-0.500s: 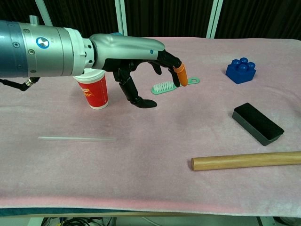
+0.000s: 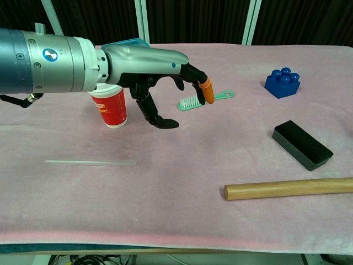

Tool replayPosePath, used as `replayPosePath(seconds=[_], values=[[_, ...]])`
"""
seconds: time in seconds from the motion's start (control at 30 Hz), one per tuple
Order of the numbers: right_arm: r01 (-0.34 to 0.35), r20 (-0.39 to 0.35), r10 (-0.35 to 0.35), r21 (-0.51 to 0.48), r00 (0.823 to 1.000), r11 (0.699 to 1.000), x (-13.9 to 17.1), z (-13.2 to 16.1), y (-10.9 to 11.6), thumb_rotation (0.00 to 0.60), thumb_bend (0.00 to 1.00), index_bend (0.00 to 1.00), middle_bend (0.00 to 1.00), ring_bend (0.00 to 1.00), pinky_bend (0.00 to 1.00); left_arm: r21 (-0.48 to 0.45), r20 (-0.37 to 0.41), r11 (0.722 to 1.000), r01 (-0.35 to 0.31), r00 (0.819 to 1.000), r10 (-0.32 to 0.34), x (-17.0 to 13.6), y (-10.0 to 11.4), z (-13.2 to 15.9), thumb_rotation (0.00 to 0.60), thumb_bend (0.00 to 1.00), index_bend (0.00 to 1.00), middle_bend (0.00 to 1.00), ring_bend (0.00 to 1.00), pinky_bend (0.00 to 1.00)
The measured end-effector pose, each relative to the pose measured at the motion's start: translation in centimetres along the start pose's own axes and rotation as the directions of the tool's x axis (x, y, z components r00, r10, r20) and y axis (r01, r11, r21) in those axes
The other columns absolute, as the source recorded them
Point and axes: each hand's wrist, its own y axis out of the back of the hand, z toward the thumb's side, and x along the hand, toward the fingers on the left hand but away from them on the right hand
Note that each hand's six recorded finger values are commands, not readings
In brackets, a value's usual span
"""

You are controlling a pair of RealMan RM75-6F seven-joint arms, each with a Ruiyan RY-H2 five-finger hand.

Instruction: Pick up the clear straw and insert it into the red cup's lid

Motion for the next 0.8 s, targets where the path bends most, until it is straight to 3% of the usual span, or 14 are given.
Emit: replayPosePath(seconds=[0.33, 0.53, 0.8], values=[[0.002, 0.005, -0.002, -0.004, 1.0, 1.0, 0.0, -0.1, 0.1, 0.6, 0.24, 0.08, 0.03, 0.06, 0.18, 0.008, -0.026, 1.0, -0.012, 1.0, 0.013, -0.2, -0.2, -0.6, 0.6, 0.36, 0.21, 0.22, 0.01, 0.17], [0.001, 0.005, -0.001, -0.006, 1.0, 1.0, 0.0, -0.1, 0.1, 0.6, 0.24, 0.08, 0.03, 0.06, 0.18, -0.021, -0.098, 0.999, -0.037, 0.995, 0.035, -1.0, -0.4, -1.2, 0.6, 0.36, 0.24, 0.22, 0.01, 0.17], [-0.003, 0.004, 0.003, -0.008, 1.0, 1.0, 0.0, -0.1, 0.1, 0.6, 0.24, 0.08, 0.03, 0.06, 0.18, -0.081, -0.225, 0.996, 0.046, 0.972, -0.063, -3.7, -3.9, -2.5, 0.6, 0.35, 0.27, 0.21, 0.02, 0.14]])
